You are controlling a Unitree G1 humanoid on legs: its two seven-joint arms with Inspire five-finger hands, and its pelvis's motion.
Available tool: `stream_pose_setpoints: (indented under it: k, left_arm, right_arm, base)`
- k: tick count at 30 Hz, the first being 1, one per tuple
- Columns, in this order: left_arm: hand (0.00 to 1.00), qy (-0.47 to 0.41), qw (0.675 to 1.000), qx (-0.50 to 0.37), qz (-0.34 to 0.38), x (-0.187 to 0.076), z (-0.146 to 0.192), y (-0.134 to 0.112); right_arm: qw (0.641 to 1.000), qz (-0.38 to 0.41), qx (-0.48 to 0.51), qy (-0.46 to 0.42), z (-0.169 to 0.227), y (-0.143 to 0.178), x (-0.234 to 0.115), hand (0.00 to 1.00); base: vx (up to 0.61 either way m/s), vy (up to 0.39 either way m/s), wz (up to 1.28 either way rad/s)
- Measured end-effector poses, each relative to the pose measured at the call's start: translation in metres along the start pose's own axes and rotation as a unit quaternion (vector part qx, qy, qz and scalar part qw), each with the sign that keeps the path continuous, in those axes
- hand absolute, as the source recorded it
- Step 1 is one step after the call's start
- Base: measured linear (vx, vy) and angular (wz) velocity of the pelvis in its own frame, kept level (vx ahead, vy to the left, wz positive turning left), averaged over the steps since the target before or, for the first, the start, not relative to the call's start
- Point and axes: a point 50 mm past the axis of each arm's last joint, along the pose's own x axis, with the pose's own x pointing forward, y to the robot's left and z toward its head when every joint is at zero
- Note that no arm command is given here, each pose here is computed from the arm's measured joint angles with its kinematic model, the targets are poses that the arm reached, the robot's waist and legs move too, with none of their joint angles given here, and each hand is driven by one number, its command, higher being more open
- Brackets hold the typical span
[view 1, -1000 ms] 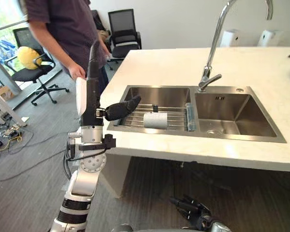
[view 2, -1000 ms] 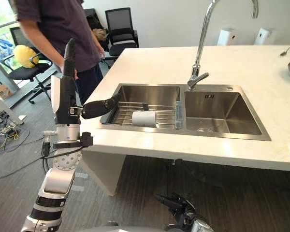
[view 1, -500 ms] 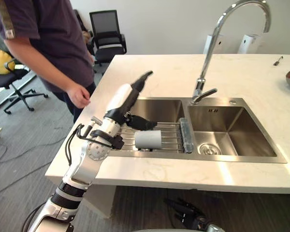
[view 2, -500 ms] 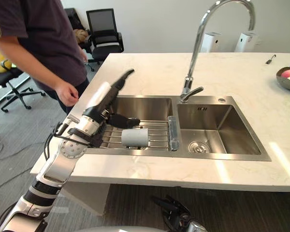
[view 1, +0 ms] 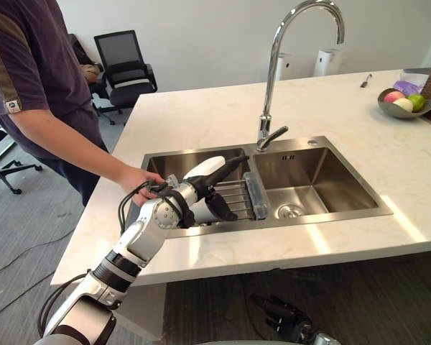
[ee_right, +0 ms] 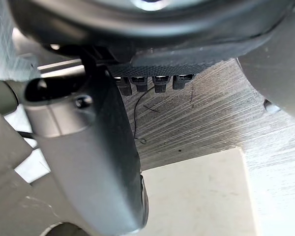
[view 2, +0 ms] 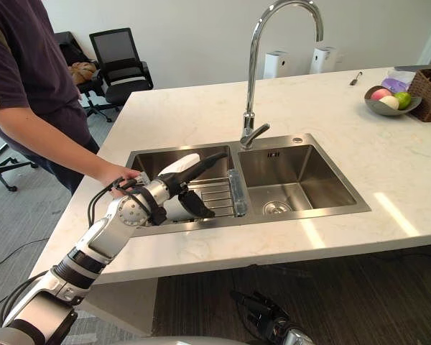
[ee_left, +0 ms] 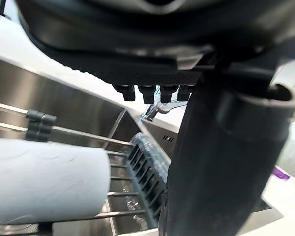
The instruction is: Walk over to the sink, pick up the cup, carry it to the dishwasher, place the cup inside the dishwasher, then close the dishwasher door
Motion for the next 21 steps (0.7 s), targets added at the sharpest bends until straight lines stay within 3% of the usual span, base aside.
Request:
stream_pose_setpoints:
  k: [17, 21]
  left_arm:
    - [1.00, 0.039, 0.999, -0.007, 0.016, 0.005, -0.028, 0.002]
    - [1.00, 0.116, 0.993, -0.024, 0.008, 0.006, -0.058, -0.009]
  right_arm:
    - [1.000, -0.002, 0.012, -0.001, -0.002, -0.002, -0.001, 1.00]
    - [1.000, 0.002, 0.008, -0.003, 0.001, 0.001, 0.000, 1.00]
  base:
    - [-0.01, 0.006, -0.02]
    - [-0.01, -0.010, -0.09]
